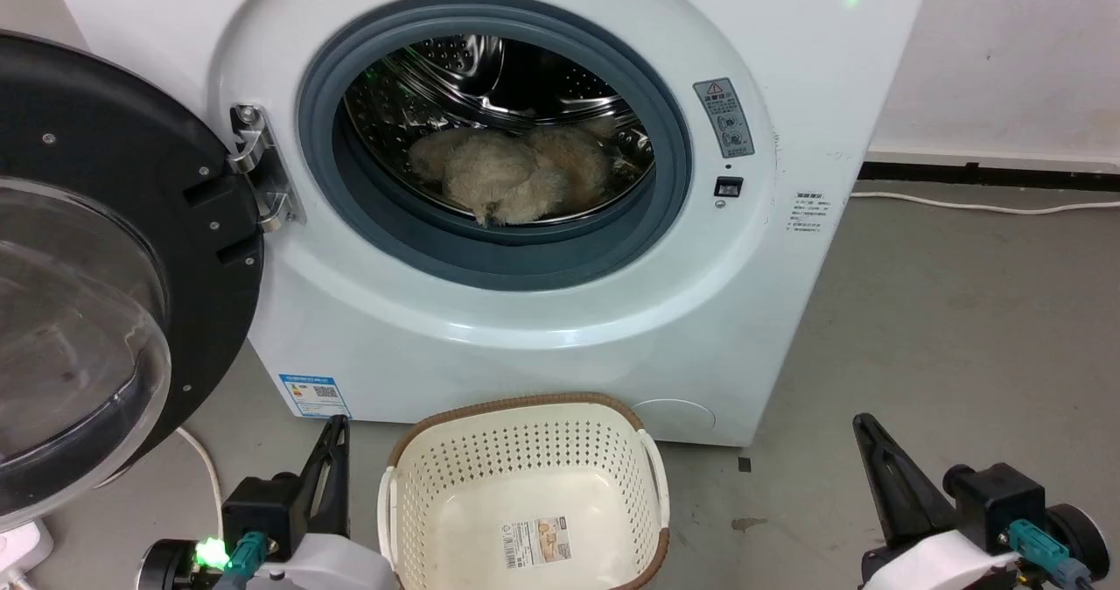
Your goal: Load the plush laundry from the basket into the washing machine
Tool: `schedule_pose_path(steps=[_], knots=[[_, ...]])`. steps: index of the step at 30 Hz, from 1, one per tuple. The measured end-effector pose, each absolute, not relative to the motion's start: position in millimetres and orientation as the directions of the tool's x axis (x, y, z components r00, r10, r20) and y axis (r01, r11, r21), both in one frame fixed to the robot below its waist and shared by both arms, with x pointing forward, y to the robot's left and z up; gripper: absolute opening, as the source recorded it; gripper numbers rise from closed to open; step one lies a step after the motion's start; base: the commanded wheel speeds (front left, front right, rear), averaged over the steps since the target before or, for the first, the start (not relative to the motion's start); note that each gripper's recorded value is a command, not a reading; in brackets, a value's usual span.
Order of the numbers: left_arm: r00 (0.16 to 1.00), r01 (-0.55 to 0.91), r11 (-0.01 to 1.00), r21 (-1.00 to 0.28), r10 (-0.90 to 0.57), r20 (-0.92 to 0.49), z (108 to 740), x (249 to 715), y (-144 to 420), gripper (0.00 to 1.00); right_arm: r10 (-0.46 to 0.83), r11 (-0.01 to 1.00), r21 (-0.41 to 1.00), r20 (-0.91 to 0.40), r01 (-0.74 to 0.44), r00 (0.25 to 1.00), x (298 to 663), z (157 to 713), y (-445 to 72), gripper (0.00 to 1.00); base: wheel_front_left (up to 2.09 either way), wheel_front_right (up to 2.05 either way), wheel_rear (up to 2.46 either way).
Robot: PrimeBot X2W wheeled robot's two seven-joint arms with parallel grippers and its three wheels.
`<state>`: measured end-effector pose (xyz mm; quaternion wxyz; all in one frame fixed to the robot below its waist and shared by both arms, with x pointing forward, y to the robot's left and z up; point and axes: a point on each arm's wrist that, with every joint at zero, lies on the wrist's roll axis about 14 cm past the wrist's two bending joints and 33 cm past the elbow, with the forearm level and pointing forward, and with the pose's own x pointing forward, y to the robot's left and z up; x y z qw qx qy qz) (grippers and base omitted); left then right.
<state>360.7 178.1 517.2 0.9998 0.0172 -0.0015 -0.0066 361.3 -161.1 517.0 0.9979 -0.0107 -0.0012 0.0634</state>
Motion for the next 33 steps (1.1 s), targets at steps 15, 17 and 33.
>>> schedule_pose_path(steps=[15, 17, 33], knots=[[1.000, 0.006, 0.999, 0.042, -0.006, -0.010, 518.3, 364.1, 178.9, 0.00, 0.127, 0.991, -0.030, -0.005, -0.127, 0.992, 365.5, 520.1, -160.8, 0.00, 0.00, 0.00, 0.00], [1.000, 0.005, 0.999, 0.042, -0.005, -0.013, 518.5, 365.0, 179.0, 0.00, 0.127, 0.991, -0.030, -0.011, -0.127, 0.992, 365.7, 519.8, -160.8, 0.00, 0.00, 0.00, 0.00], [1.000, -0.004, 0.999, 0.049, 0.005, -0.020, 521.2, 369.3, 178.7, 0.00, 0.128, 0.991, -0.040, -0.020, -0.128, 0.992, 368.9, 522.0, -160.4, 0.00, 0.00, 0.00, 0.00]])
